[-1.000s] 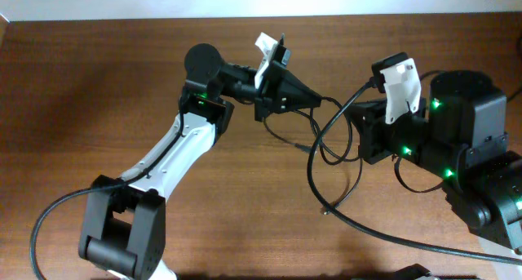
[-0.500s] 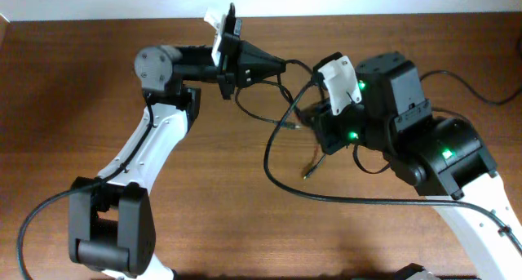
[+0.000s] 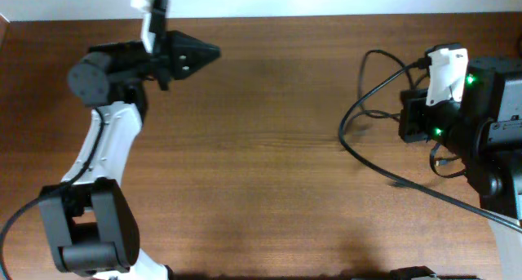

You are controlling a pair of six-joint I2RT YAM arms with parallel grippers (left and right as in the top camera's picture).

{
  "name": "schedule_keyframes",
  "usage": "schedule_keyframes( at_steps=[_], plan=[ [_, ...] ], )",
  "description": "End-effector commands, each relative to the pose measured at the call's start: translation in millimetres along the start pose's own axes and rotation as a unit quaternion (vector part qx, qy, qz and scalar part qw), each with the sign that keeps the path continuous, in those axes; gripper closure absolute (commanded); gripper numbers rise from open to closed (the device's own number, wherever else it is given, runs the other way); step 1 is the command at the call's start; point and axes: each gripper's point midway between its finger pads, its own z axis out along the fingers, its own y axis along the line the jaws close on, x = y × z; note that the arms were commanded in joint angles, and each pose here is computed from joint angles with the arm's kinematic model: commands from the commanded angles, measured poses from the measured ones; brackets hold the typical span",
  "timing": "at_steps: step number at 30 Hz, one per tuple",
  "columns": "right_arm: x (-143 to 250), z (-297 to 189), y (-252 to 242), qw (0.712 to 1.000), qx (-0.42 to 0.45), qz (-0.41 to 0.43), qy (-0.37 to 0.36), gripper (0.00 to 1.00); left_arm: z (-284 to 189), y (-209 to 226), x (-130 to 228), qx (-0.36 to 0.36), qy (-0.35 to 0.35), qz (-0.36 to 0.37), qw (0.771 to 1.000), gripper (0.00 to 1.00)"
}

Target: Untangle cables

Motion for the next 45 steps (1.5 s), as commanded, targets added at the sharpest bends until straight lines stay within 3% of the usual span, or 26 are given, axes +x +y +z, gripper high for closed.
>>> schedule_keyframes(
  at_steps=[1, 2, 4, 8, 14, 15, 16, 24, 27, 29, 33, 36, 37, 38, 39, 40, 45],
  plan=[
    [-7, -13, 38, 0.994, -0.11, -0.004, -0.018, 0.96, 46, -33, 2, 0.065, 0.02, 0.088, 0.994, 0.46],
    [-9, -17, 40, 0.993, -0.115, -0.005, -0.023, 0.96, 52, -37, 3, 0.074, 0.022, 0.098, 0.992, 0.01],
    [-16, -35, 52, 0.99, -0.134, -0.018, -0.047, 0.96, 61, -37, 8, 0.087, 0.023, 0.122, 0.988, 0.01],
    [-21, -58, 73, 0.984, -0.159, -0.038, -0.069, 0.96, 88, -13, 40, 0.116, 0.038, 0.057, 0.991, 0.01],
    [-15, -62, 99, 0.977, -0.197, -0.056, -0.061, 0.96, 150, -39, 78, 0.201, 0.059, 0.079, 0.975, 0.01],
    [-13, -63, 103, 0.976, -0.203, -0.059, -0.058, 0.96, 150, -39, 78, 0.201, 0.059, 0.078, 0.975, 0.09],
    [-13, -63, 105, 0.975, -0.204, -0.062, -0.059, 0.96, 150, -38, 78, 0.201, 0.058, 0.078, 0.975, 1.0],
    [-8, -44, 102, 0.98, -0.19, -0.058, -0.028, 0.96, 142, -42, 67, 0.188, 0.062, 0.039, 0.979, 1.0],
    [4, -12, 59, 0.997, -0.059, -0.054, 0.02, 0.96, 96, -23, 45, 0.127, 0.045, 0.026, 0.991, 1.0],
    [-3, -18, 34, 0.998, 0.012, -0.063, 0.001, 0.96, 46, 8, 33, 0.059, 0.024, -0.004, 0.998, 1.0],
    [-9, -31, -5, 0.988, 0.125, -0.084, -0.016, 0.96, -2, 22, 20, -0.002, 0.002, -0.012, 1.0, 1.0],
    [-9, -30, -2, 0.989, 0.118, -0.09, -0.015, 0.96, -1, 22, 20, -0.001, 0.002, -0.012, 1.0, 1.0],
    [-7, -27, 16, 0.994, 0.063, -0.09, -0.014, 0.68, 0, 21, 20, 0.001, 0.002, -0.012, 1.0, 1.0],
    [-7, -24, 36, 0.997, 0.006, -0.076, -0.015, 0.08, 3, 17, 19, 0.005, 0.004, -0.011, 1.0, 1.0],
    [-9, -20, 59, 0.996, -0.06, -0.069, -0.014, 0.01, 7, 11, 17, 0.009, 0.006, -0.006, 1.0, 1.0],
    [-11, -9, 76, 0.992, -0.102, -0.07, -0.007, 0.01, 14, -6, 9, 0.019, 0.009, 0.013, 1.0, 1.0],
    [-3, 64, 89, 0.989, -0.116, -0.071, 0.063, 0.01, 18, -74, -25, 0.029, 0.01, 0.098, 0.995, 1.0]
  ],
)
